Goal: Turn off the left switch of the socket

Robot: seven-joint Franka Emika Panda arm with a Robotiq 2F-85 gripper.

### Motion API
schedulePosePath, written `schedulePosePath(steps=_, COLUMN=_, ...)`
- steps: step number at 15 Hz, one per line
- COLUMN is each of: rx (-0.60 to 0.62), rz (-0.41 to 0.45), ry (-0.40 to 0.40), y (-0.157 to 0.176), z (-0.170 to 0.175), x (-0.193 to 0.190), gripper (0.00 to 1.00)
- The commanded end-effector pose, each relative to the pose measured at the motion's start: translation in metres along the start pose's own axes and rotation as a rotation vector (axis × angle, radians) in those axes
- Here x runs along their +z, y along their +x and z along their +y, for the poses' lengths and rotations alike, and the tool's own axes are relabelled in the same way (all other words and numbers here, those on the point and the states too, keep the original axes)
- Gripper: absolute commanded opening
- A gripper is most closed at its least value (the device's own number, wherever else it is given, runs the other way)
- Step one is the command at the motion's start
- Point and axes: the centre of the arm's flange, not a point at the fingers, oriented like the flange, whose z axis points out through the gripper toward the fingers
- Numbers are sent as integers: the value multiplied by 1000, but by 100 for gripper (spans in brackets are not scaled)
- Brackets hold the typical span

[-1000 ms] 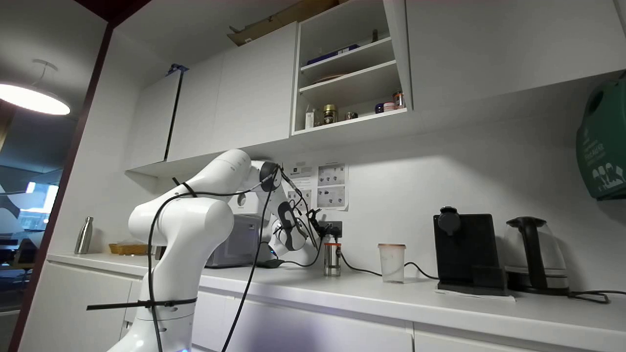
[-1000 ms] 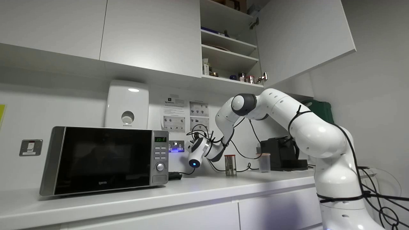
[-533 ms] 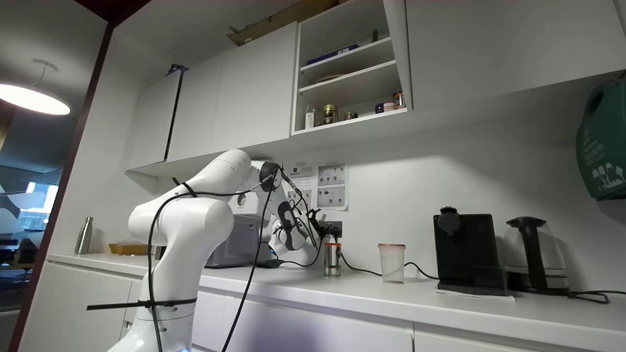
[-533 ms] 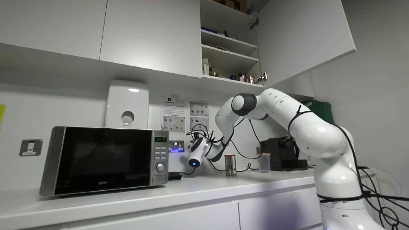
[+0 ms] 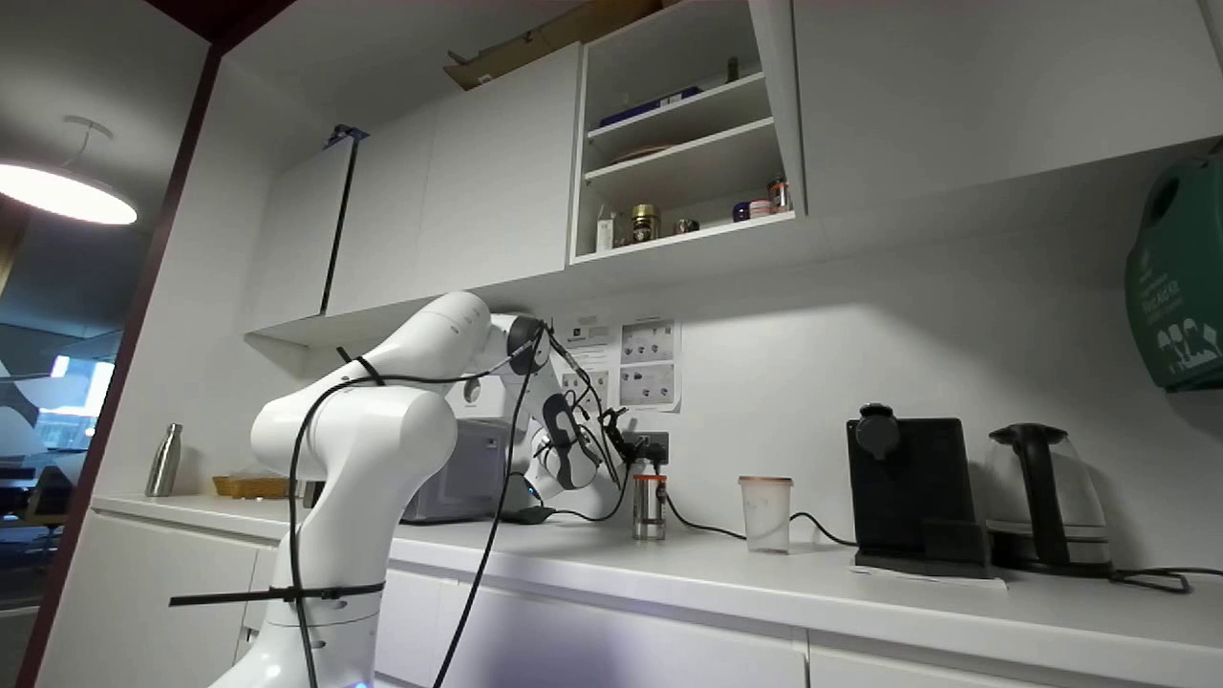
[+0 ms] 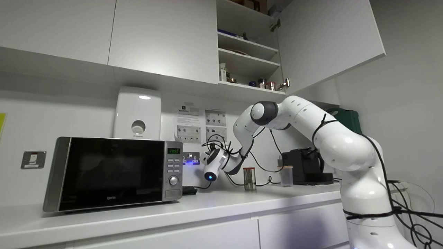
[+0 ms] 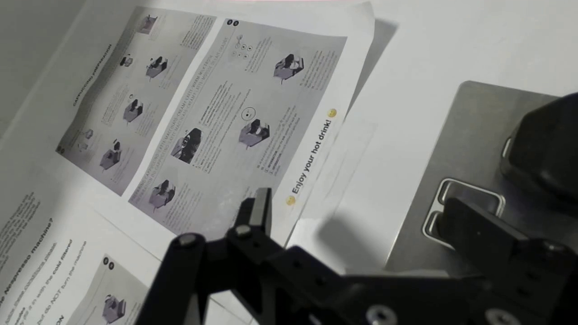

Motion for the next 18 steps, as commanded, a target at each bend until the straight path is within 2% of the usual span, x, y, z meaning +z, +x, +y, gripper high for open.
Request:
schedulePosePath(steps=1, rx=8, rz=14, ry=20, y=16, z=-2, x=32, gripper=100)
schedulePosePath(steps=2, rx=8, rz=14, ry=19, y=16, z=-2, x=33, gripper=99)
schedulePosePath(steps=3, rx=7, rz=13, ry=20, y=16, z=-2, x=32, gripper=88)
schedulePosePath(steps=8, rx=-4, rz=12, ry=21, y=17, z=-1, x=36, gripper=100)
schedulePosePath(steps=13, rx=-8, rz=16, ry=27, y=17, z=2, x=46, gripper=100)
schedulePosePath(steps=15, rx=-21, rz=17, ry=28, y=17, z=2, x=45, gripper=75)
schedulePosePath(steps=18, rx=-43, rz=14, ry=42, y=18, z=0, x=41, gripper=57)
